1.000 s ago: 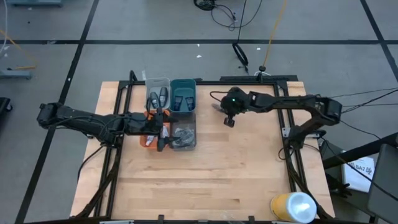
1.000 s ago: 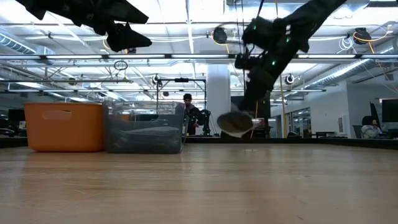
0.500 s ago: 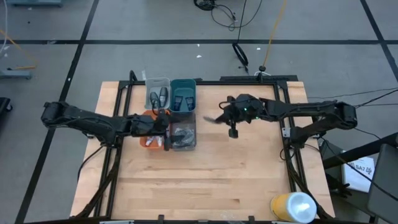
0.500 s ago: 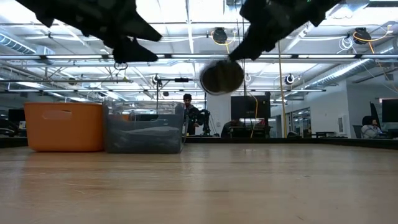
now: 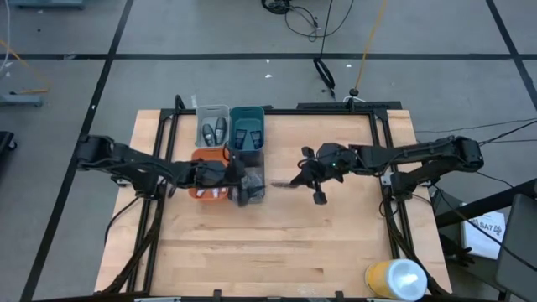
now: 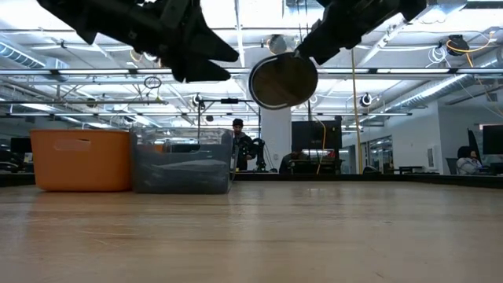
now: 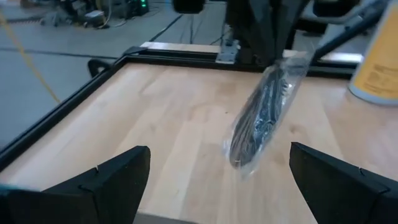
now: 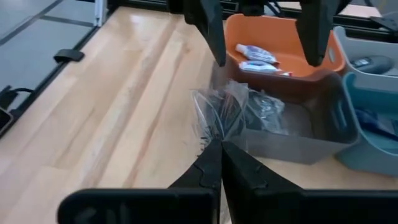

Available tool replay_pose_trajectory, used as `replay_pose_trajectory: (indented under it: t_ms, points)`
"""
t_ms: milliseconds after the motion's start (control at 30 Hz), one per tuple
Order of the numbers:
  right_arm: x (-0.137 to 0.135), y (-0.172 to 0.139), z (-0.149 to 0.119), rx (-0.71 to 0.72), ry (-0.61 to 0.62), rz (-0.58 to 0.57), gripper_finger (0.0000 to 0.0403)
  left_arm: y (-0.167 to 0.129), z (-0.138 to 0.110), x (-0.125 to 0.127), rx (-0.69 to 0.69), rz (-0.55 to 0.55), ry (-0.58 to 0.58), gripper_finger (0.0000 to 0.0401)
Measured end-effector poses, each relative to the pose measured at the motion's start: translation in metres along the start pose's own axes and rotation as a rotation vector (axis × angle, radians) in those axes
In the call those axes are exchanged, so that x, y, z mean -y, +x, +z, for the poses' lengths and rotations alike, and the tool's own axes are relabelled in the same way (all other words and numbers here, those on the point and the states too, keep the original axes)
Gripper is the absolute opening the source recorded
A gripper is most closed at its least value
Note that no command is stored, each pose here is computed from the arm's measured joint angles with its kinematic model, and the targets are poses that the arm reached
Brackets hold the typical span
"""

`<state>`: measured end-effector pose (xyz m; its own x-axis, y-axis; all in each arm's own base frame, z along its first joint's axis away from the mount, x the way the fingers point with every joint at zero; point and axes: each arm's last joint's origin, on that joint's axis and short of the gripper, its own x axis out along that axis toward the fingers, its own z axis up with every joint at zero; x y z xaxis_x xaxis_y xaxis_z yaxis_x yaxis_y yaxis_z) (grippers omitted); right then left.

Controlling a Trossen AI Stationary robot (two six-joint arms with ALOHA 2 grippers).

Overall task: Pick & Place Travel size toiletries
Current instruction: Put the black hairbrush into the black bin

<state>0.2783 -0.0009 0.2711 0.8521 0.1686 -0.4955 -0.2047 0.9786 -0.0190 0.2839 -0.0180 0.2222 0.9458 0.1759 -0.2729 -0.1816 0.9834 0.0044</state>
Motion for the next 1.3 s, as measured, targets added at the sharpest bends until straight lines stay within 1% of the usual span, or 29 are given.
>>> replay_pose_trajectory:
  t_ms: [67,233,400,600,800,967,1033,1100,1300]
  points:
    - [-0.004,0.001,0.001,0.001,-0.002,0.014,0.0,0.003,0.001,0.005,-0.005,-0.012,0.036,0.0377]
    - [-0.011,0.002,0.001,0.001,-0.012,0.033,0.0,0.011,0.002,0.015,-0.008,-0.046,0.087,0.0376]
    - [-0.01,0.002,0.002,0.004,-0.005,0.03,0.0,0.019,0.0,0.02,-0.026,-0.063,0.098,0.0377]
    - [-0.01,0.002,0.004,0.028,-0.008,0.029,0.0,0.039,0.0,0.028,-0.045,-0.137,0.116,0.0376]
    - [-0.013,0.002,0.005,0.04,-0.016,0.038,0.0,0.059,-0.003,0.033,-0.068,-0.129,0.218,0.0376]
    - [-0.017,0.004,0.005,0.033,-0.023,0.052,0.0,0.067,0.003,0.033,-0.051,-0.113,0.232,0.0372]
    - [-0.017,0.004,0.004,0.028,-0.023,0.053,0.0,0.066,0.004,0.033,-0.047,-0.12,0.232,0.0356]
    - [-0.017,0.004,0.004,0.023,-0.022,0.053,0.0,0.065,0.006,0.033,-0.041,-0.122,0.244,0.033]
    - [-0.017,0.004,0.004,0.028,-0.023,0.052,0.0,0.065,0.005,0.035,-0.041,-0.129,0.249,0.0214]
